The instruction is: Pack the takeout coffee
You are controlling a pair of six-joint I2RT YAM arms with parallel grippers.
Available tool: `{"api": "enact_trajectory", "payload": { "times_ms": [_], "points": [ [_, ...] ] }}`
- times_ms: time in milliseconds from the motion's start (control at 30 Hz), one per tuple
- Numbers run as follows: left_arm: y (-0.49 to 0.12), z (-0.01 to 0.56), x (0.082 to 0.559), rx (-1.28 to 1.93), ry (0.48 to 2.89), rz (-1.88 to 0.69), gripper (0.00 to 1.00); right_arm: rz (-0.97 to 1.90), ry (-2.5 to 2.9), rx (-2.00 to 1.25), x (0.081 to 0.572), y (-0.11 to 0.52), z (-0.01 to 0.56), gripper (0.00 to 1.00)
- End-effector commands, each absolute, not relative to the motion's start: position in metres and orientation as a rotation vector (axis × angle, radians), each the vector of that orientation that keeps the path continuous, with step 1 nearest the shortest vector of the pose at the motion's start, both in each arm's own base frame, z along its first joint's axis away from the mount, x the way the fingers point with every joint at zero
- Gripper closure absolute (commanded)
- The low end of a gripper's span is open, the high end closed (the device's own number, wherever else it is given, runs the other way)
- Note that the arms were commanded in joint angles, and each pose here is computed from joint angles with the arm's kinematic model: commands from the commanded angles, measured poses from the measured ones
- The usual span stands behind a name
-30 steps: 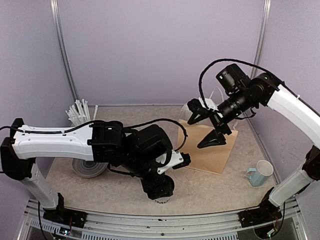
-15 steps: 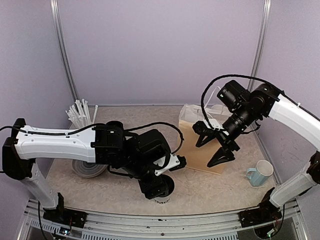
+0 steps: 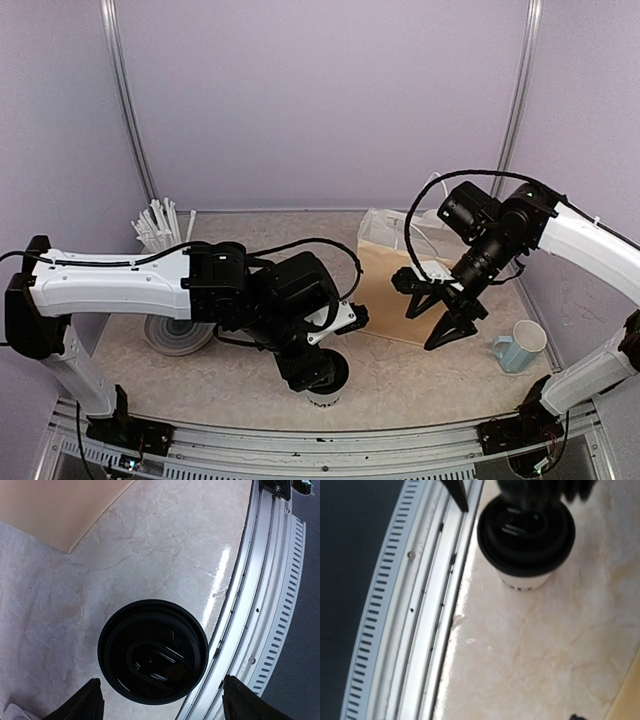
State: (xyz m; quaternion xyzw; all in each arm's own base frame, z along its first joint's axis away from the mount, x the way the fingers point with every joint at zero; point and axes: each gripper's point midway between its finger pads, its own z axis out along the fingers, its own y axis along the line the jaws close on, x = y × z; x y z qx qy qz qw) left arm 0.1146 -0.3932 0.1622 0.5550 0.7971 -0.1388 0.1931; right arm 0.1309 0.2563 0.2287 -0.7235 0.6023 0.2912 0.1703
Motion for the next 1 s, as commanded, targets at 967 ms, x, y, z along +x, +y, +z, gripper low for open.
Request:
{"api": "enact_trajectory", "payload": {
  "times_ms": [967],
  "points": [
    [-0.400,0.136,0.135,1.599,2.312,-0.264,0.21,0.840,1.723,-2.042,0.125,0.254,0.229,0.24]
  ]
}}
